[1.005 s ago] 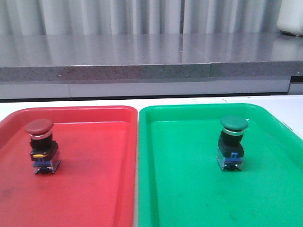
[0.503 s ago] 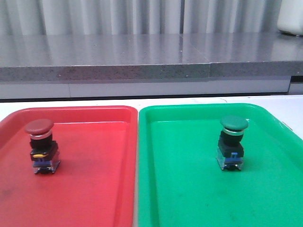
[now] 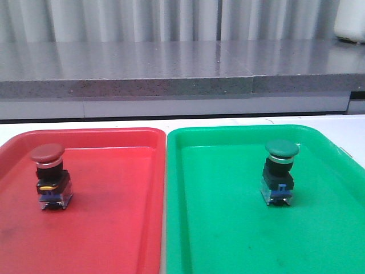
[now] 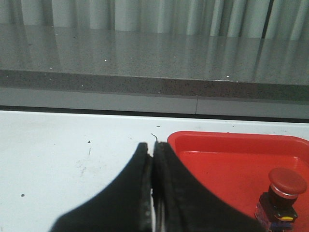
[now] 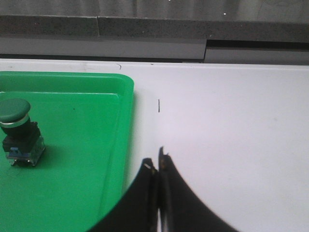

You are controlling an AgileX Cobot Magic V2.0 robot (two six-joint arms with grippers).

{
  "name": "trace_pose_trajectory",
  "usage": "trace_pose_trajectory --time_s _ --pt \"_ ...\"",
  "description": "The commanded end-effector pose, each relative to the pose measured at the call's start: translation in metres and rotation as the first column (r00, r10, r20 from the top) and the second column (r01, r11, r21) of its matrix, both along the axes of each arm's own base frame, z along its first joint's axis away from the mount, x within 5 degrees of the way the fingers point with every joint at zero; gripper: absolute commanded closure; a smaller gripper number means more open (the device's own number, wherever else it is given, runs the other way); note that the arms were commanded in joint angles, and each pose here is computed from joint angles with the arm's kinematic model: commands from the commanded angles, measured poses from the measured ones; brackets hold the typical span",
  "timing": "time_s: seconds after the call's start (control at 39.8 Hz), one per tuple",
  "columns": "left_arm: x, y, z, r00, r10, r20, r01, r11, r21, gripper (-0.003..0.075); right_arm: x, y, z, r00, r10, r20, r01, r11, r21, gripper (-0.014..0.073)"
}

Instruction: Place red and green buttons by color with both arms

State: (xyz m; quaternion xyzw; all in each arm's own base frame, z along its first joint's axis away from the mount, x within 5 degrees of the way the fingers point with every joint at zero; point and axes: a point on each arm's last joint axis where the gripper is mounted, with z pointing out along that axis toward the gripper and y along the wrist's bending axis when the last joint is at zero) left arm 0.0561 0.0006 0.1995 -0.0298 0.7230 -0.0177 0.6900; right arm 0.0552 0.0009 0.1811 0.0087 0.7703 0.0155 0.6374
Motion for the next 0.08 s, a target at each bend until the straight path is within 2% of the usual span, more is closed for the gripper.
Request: trace_pose_trajectory --time_s 0.0,0.05 --pt "-0.0001 0.0005 0.001 0.997 0.007 0.081 -0.006 1.0 -0.009 0.074 -0.0003 -0.0005 0.0101 0.995 -0.006 0.1 0.007 1.0 -0.009 0.072" --pt "-0.0001 0.0005 0.001 0.997 0.007 0.081 -0.006 1.0 -0.009 0.074 -0.0003 -0.0005 0.0101 0.995 -0.006 0.1 0.007 1.0 -0.009 0.072"
